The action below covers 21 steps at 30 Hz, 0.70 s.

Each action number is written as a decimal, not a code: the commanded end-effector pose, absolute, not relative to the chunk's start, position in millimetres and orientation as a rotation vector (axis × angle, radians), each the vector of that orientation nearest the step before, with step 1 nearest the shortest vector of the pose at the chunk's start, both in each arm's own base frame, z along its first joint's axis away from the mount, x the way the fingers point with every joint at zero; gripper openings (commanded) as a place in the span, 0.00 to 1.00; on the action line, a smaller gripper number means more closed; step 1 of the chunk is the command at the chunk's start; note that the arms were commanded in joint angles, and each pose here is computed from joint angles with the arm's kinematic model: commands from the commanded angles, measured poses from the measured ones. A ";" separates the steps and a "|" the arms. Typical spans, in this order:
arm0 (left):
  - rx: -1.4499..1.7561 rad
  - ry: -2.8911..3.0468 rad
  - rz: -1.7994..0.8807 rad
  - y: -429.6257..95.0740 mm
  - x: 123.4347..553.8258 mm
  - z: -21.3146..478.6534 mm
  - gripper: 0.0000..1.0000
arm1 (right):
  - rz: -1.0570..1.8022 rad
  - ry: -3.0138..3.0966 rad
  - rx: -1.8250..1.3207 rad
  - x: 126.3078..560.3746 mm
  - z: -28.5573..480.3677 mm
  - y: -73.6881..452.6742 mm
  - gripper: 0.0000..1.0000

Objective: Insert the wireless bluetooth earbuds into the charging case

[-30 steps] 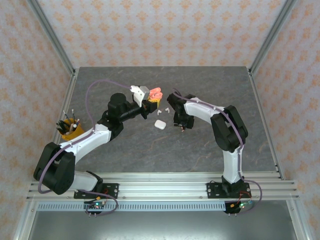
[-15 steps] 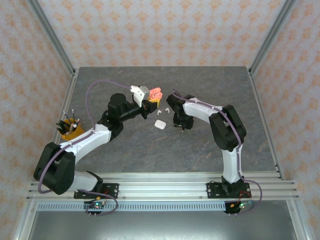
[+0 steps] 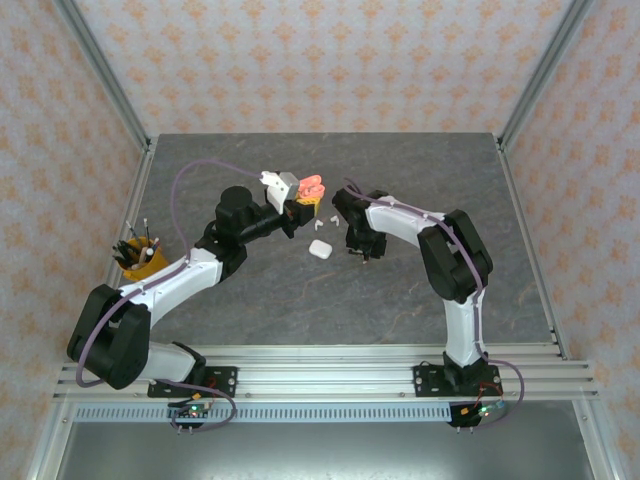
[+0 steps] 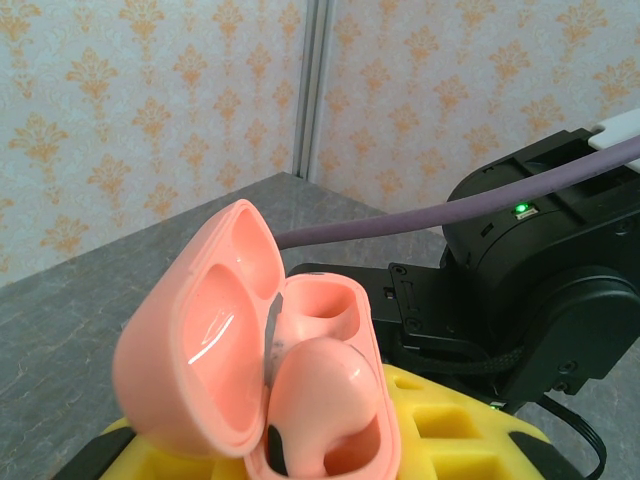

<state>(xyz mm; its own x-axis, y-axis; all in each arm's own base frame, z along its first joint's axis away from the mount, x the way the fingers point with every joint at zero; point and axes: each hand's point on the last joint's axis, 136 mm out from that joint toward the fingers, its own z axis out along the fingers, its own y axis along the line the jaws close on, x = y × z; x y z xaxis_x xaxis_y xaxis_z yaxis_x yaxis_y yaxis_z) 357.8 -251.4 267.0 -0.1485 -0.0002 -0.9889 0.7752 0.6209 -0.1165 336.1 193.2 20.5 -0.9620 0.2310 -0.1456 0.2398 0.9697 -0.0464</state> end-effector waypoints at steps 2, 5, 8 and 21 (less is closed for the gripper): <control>0.652 1.540 -0.766 -251.8 356.5 280.6 0.00 | -0.183 2.971 0.370 327.2 22.5 178.5 0.32; 0.651 1.541 -0.765 -251.7 356.7 280.1 0.00 | -0.182 2.970 0.367 326.7 23.5 178.1 0.30; 0.649 1.541 -0.767 -251.8 356.8 280.4 0.00 | -0.182 2.966 0.363 326.9 24.5 177.6 0.29; 0.642 1.542 -0.770 -251.8 357.8 282.7 0.00 | -0.112 2.902 0.312 331.9 39.0 178.1 0.29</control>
